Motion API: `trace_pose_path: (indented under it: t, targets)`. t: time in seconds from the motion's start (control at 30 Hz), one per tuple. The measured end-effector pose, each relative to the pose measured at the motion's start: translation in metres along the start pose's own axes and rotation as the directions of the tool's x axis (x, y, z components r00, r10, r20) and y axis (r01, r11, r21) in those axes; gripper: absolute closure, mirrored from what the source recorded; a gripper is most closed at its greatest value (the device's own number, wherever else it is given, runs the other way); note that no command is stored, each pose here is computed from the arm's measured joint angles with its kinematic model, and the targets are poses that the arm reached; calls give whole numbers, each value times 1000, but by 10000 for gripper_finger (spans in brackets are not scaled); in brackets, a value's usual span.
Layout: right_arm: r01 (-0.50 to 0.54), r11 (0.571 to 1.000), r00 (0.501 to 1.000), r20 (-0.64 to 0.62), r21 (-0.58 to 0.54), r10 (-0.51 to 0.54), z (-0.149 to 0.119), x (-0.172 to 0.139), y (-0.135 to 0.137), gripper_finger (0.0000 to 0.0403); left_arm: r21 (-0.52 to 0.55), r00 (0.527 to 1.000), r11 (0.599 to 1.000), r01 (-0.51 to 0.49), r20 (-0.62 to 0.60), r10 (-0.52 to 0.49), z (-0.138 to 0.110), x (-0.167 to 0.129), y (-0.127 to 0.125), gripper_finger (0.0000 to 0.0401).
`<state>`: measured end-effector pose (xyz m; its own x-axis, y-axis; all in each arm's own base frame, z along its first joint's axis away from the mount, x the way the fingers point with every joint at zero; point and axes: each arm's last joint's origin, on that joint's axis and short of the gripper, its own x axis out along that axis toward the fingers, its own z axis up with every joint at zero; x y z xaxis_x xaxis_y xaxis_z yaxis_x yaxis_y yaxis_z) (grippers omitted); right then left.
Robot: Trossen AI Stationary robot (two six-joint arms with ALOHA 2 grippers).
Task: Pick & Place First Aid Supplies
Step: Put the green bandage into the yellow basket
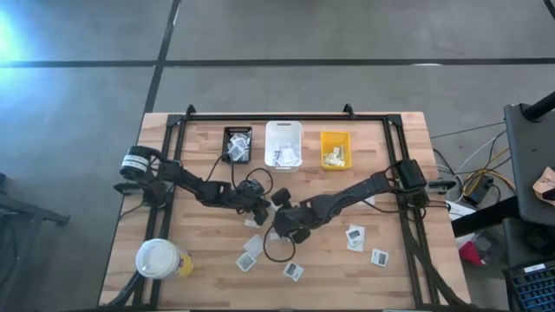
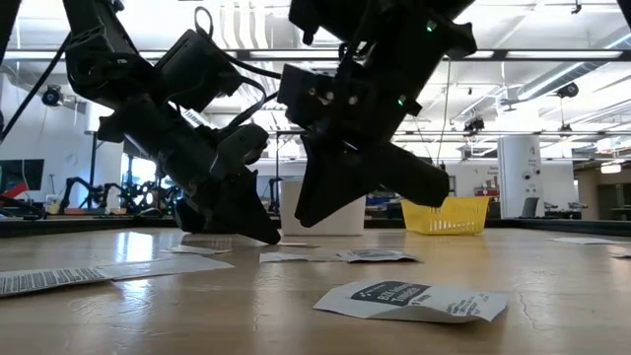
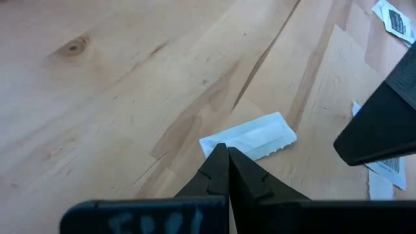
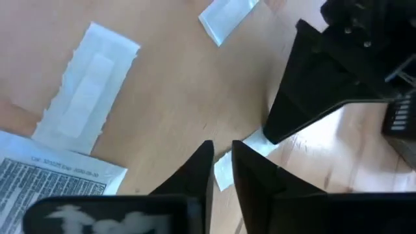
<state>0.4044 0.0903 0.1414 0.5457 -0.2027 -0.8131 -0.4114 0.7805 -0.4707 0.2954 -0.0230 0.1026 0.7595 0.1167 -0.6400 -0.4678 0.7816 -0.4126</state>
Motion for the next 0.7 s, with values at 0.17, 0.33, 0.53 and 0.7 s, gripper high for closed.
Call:
trace_pose_path:
  t: [0.17,0.33,0.53,0.7]
  targets:
    - [-11,998,1000,-20,-65,10,-5,5,5,329,0,1000,1000,-4,-5,4,-1,0,1,401]
    - [6,984,998,-67,-177,-18,-8,20,19,327,-1,1000,1000,4,-13,-4,-1,0,1,401]
    - [139,962,977,-124,-237,-171,-7,25,25,328,-2,999,1000,18,-27,-18,-2,0,1,401]
    - [152,961,973,-138,-232,-187,-9,28,23,328,-6,999,999,32,-40,-32,-2,0,0,401]
